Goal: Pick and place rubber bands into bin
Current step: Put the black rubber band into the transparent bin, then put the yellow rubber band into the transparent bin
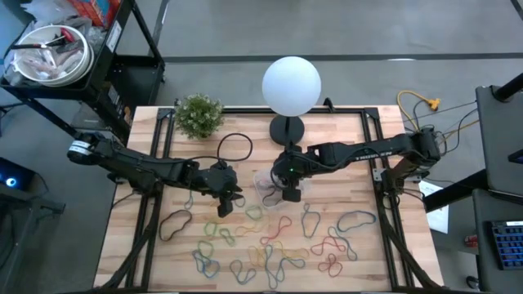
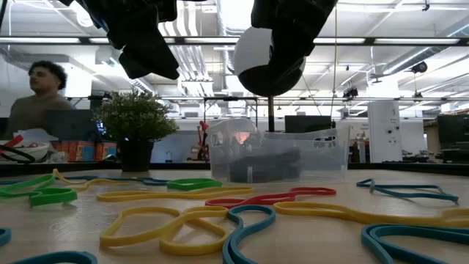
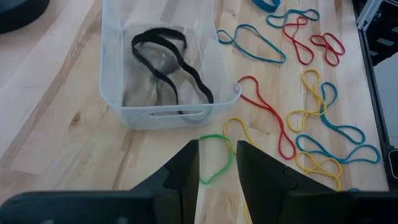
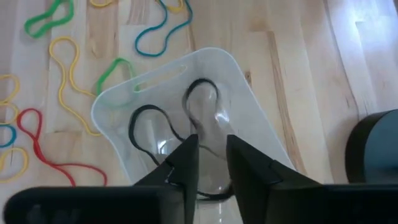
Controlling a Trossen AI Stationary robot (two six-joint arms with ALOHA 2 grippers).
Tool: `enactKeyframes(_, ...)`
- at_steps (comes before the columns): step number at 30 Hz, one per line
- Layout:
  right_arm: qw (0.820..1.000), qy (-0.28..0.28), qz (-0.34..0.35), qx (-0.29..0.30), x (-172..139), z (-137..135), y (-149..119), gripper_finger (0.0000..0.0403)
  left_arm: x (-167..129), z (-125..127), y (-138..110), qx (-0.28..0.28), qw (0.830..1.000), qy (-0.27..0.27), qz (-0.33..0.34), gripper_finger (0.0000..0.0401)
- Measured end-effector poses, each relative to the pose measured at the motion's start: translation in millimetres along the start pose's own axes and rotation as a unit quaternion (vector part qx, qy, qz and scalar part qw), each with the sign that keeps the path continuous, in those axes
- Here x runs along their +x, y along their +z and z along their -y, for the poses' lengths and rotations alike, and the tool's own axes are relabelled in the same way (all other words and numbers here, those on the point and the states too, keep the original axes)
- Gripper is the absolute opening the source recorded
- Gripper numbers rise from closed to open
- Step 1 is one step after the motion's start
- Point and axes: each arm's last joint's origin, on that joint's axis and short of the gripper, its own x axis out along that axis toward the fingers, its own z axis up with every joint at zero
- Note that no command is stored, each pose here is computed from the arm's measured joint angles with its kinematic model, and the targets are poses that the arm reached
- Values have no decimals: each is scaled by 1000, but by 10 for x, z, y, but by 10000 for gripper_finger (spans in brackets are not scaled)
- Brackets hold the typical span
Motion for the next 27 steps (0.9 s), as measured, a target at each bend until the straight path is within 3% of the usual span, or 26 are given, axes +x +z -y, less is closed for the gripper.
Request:
enactKeyframes(9, 1000, 11, 14, -8, -124, -3, 58, 119, 0, 3, -2, 0, 1000, -4, -3, 91)
enactKeyframes(14, 996, 87, 19, -15, -275, -41, 72, 120, 11, 7, -35, 1, 999, -24, -29, 91)
enactKeyframes(19, 989, 147, 18, -16, -439, -145, 37, 110, 60, -2, -162, 2, 992, -56, -114, 91)
enactKeyframes(27, 982, 175, 8, -69, -830, -357, -135, 95, 96, 5, -424, -52, 966, -37, -252, 91)
